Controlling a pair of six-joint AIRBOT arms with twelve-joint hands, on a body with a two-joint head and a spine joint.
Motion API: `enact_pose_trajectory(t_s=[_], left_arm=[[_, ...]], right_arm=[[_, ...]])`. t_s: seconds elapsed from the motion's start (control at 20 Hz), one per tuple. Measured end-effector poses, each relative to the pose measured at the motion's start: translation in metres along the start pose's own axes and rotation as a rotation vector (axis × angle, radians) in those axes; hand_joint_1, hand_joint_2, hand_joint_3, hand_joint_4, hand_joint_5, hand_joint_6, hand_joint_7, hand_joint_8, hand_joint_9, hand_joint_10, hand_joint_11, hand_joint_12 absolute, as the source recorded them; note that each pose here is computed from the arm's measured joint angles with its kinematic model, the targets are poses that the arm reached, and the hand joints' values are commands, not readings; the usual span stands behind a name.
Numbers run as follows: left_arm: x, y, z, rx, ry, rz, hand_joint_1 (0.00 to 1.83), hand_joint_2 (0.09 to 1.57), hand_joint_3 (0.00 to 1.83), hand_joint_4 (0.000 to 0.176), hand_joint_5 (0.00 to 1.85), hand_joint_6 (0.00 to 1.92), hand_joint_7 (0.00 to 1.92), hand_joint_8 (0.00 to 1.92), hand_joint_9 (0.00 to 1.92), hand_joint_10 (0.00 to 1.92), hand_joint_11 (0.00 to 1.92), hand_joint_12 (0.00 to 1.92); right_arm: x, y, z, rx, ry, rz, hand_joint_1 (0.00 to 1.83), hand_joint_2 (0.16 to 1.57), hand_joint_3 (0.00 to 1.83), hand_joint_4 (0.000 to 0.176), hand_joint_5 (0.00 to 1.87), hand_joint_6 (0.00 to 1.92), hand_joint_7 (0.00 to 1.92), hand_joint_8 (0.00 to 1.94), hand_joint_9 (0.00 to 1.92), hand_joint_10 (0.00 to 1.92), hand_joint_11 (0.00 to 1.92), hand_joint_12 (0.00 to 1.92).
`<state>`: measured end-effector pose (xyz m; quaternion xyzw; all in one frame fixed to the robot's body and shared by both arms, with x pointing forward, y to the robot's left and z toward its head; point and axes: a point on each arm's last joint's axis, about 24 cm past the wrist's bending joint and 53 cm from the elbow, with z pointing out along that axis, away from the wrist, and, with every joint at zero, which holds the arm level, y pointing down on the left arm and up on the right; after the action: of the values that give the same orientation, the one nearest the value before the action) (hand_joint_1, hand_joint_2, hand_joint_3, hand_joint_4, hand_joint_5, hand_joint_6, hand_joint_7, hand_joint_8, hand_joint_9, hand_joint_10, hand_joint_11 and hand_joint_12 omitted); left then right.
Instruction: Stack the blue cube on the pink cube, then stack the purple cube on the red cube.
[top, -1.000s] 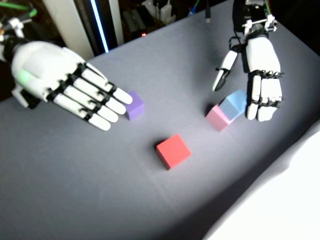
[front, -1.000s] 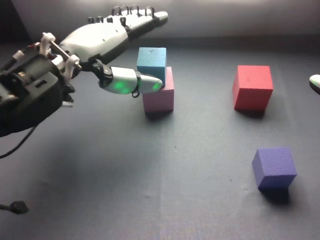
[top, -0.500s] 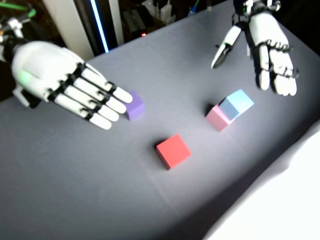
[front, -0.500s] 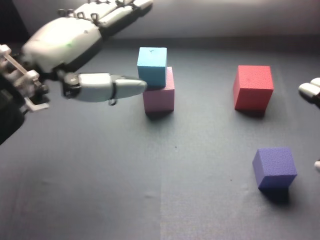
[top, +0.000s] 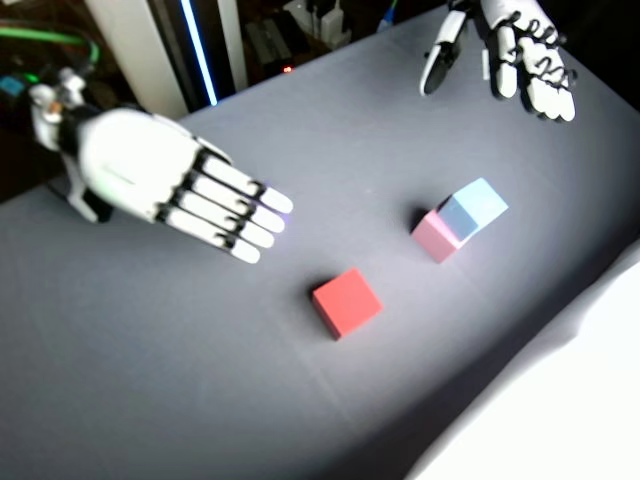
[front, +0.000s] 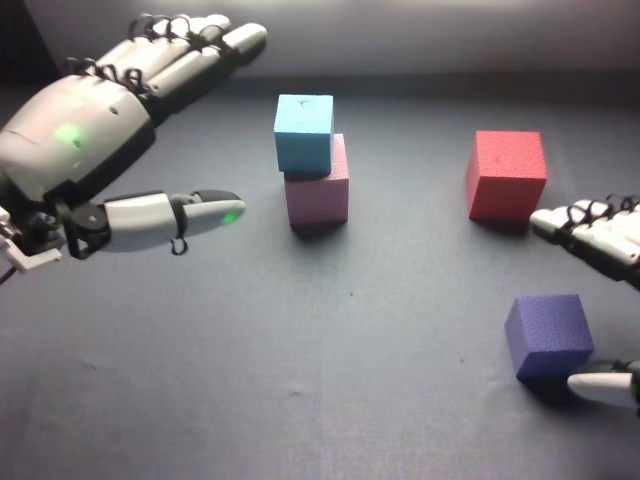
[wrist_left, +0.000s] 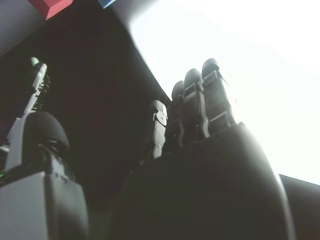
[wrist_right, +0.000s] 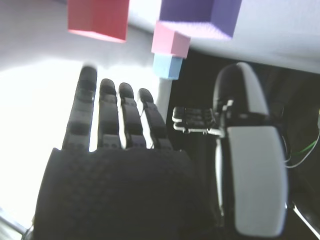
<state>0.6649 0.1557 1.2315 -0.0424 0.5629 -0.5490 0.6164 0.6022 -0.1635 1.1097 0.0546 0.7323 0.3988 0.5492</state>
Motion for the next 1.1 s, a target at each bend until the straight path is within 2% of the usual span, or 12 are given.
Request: enact_pose_trajectory(t_s=[0.15, 0.2, 0.25, 0.3, 0.4, 0.5, 0.6, 0.65, 0.75, 0.8, 1.0, 1.1], left_arm=[[-0.001, -0.002, -0.004, 0.004, -0.005, -0.004, 0.78, 1.15, 0.01, 0.176, 0.0, 0.0, 0.0, 0.0, 0.0, 0.0, 0.0, 0.0], [0.001, -0.003, -0.005, 0.01, 0.002, 0.0, 0.79, 1.15, 0.01, 0.176, 0.0, 0.0, 0.0, 0.0, 0.0, 0.0, 0.0, 0.0], [0.001, -0.004, -0.006, 0.013, 0.001, 0.0, 0.77, 1.16, 0.01, 0.176, 0.0, 0.0, 0.0, 0.0, 0.0, 0.0, 0.0, 0.0], [0.001, -0.003, -0.007, 0.011, -0.002, -0.005, 0.75, 1.18, 0.01, 0.176, 0.0, 0.0, 0.0, 0.0, 0.0, 0.0, 0.0, 0.0], [0.002, -0.004, -0.008, 0.01, -0.001, -0.008, 0.71, 1.2, 0.02, 0.176, 0.0, 0.0, 0.0, 0.0, 0.0, 0.0, 0.0, 0.0], [0.002, -0.001, -0.01, 0.004, -0.001, -0.008, 0.67, 1.2, 0.01, 0.173, 0.0, 0.0, 0.0, 0.0, 0.0, 0.0, 0.0, 0.0], [0.001, 0.002, -0.015, -0.009, 0.006, -0.003, 0.64, 1.21, 0.01, 0.159, 0.0, 0.0, 0.0, 0.0, 0.0, 0.0, 0.0, 0.0], [0.0, 0.003, -0.016, -0.015, -0.003, -0.006, 0.63, 1.21, 0.01, 0.152, 0.0, 0.0, 0.0, 0.0, 0.0, 0.0, 0.0, 0.0], [-0.001, 0.005, -0.02, -0.023, -0.005, -0.01, 0.69, 1.22, 0.01, 0.146, 0.0, 0.0, 0.0, 0.0, 0.0, 0.0, 0.0, 0.0], [-0.002, 0.004, -0.021, -0.019, -0.005, -0.006, 0.74, 1.22, 0.0, 0.115, 0.0, 0.0, 0.0, 0.0, 0.0, 0.0, 0.0, 0.0], [0.001, 0.007, -0.026, -0.027, 0.0, -0.011, 0.74, 1.23, 0.01, 0.076, 0.0, 0.0, 0.0, 0.0, 0.0, 0.0, 0.0, 0.0], [0.001, 0.008, -0.026, -0.032, 0.0, -0.012, 0.68, 1.24, 0.01, 0.065, 0.0, 0.0, 0.0, 0.0, 0.0, 0.0, 0.0, 0.0]], right_arm=[[0.011, -0.006, 0.011, 0.016, 0.036, 0.009, 0.85, 1.11, 0.0, 0.0, 0.0, 0.0, 0.09, 0.0, 0.03, 0.04, 0.0, 0.44], [0.012, -0.007, 0.015, 0.019, 0.042, 0.009, 0.9, 1.15, 0.0, 0.0, 0.15, 0.05, 0.31, 0.07, 0.2, 0.16, 0.0, 0.95], [0.012, -0.007, 0.019, 0.019, 0.04, 0.012, 0.96, 1.19, 0.0, 0.0, 0.35, 0.1, 0.53, 0.12, 0.28, 0.58, 0.0, 1.44], [0.013, -0.009, 0.024, 0.022, 0.045, 0.013, 1.16, 1.26, 0.0, 0.0, 0.59, 1.1, 0.84, 1.01, 0.67, 1.0, 0.49, 1.58], [0.014, -0.008, 0.029, 0.022, 0.047, 0.02, 1.2, 1.27, 0.0, 0.0, 0.66, 1.19, 0.79, 1.58, 0.92, 1.63, 0.86, 1.87], [0.007, 0.003, 0.036, -0.008, 0.033, 0.014, 1.19, 1.29, 0.0, 0.0, 0.64, 1.25, 0.74, 1.68, 0.88, 1.82, 0.9, 1.91], [-0.001, 0.009, 0.039, -0.027, 0.014, 0.009, 1.18, 1.3, 0.0, 0.0, 0.59, 1.3, 0.75, 1.67, 0.91, 1.82, 0.9, 1.92], [-0.008, 0.012, 0.041, -0.036, -0.004, 0.006, 1.19, 1.29, 0.0, 0.0, 0.58, 1.4, 0.8, 1.53, 0.83, 1.59, 0.76, 1.85], [-0.025, 0.023, 0.043, -0.069, -0.045, -0.006, 1.34, 1.25, 0.0, 0.0, 0.62, 1.28, 0.78, 1.38, 0.76, 1.63, 0.6, 1.82], [-0.035, 0.028, 0.044, -0.085, -0.074, -0.01, 1.34, 1.24, 0.0, 0.0, 0.62, 1.27, 0.79, 1.37, 0.78, 1.6, 0.63, 1.77], [-0.075, 0.041, 0.055, -0.123, -0.171, -0.039, 1.14, 1.29, 0.0, 0.0, 0.58, 1.52, 0.78, 1.41, 0.81, 1.19, 0.72, 1.55], [-0.094, 0.047, 0.061, -0.128, -0.214, -0.07, 1.32, 1.26, 0.0, 0.0, 0.57, 1.49, 0.72, 1.36, 0.78, 1.48, 0.72, 1.58]])
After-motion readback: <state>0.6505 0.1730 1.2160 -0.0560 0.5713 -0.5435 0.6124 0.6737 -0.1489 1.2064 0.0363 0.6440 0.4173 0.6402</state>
